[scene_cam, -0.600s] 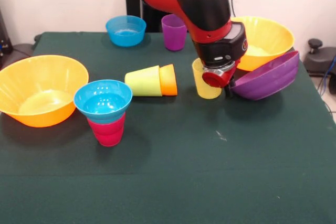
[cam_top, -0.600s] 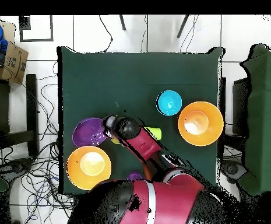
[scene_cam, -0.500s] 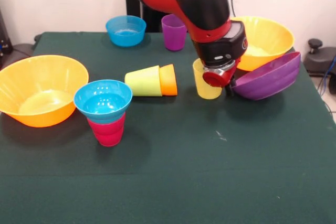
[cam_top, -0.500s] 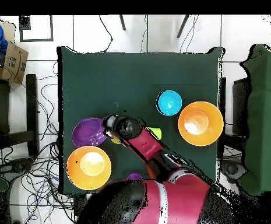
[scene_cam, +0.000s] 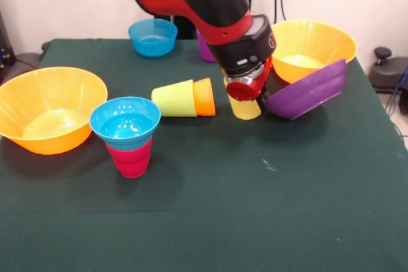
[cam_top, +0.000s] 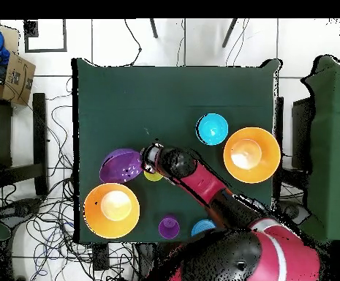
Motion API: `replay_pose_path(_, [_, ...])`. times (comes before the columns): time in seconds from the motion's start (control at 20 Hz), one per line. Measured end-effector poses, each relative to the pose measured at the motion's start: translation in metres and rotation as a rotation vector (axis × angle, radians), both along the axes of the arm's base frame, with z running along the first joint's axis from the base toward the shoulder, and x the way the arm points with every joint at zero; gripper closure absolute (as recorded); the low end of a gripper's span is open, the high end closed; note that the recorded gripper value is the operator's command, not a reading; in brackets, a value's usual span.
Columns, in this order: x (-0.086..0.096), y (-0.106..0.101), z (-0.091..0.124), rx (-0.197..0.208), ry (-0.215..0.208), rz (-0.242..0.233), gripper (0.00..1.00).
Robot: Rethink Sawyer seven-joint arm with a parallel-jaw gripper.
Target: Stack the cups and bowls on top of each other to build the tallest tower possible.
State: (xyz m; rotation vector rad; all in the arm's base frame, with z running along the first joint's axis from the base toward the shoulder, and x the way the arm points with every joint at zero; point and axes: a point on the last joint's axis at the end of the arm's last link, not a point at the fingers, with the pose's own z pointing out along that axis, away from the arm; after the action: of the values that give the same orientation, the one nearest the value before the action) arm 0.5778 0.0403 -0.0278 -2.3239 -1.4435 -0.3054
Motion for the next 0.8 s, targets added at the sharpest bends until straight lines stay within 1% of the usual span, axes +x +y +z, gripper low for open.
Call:
replay_pose_path(0.2, [-0.005, 0.001, 0.006, 0.003, -0.018, 0.037, 1.0])
replay_pose_path(0.35, [-0.012, 0.012, 0.015, 0.005, -0.037, 0.084, 1.0])
replay_pose_path(0.45, [-0.014, 0.017, 0.017, -0.002, -0.049, 0.099, 1.0])
replay_pose_path(0.55, [-0.015, 0.02, 0.017, -0.012, -0.061, 0.108, 1.0])
replay_pose_path(0.7, [-0.013, 0.028, 0.019, -0.037, -0.091, 0.121, 1.0])
replay_pose_path(0.75, [-0.01, 0.037, 0.021, -0.054, -0.116, 0.134, 1.0])
replay_pose_path(0.8, [-0.009, 0.042, 0.022, -0.06, -0.124, 0.141, 1.0])
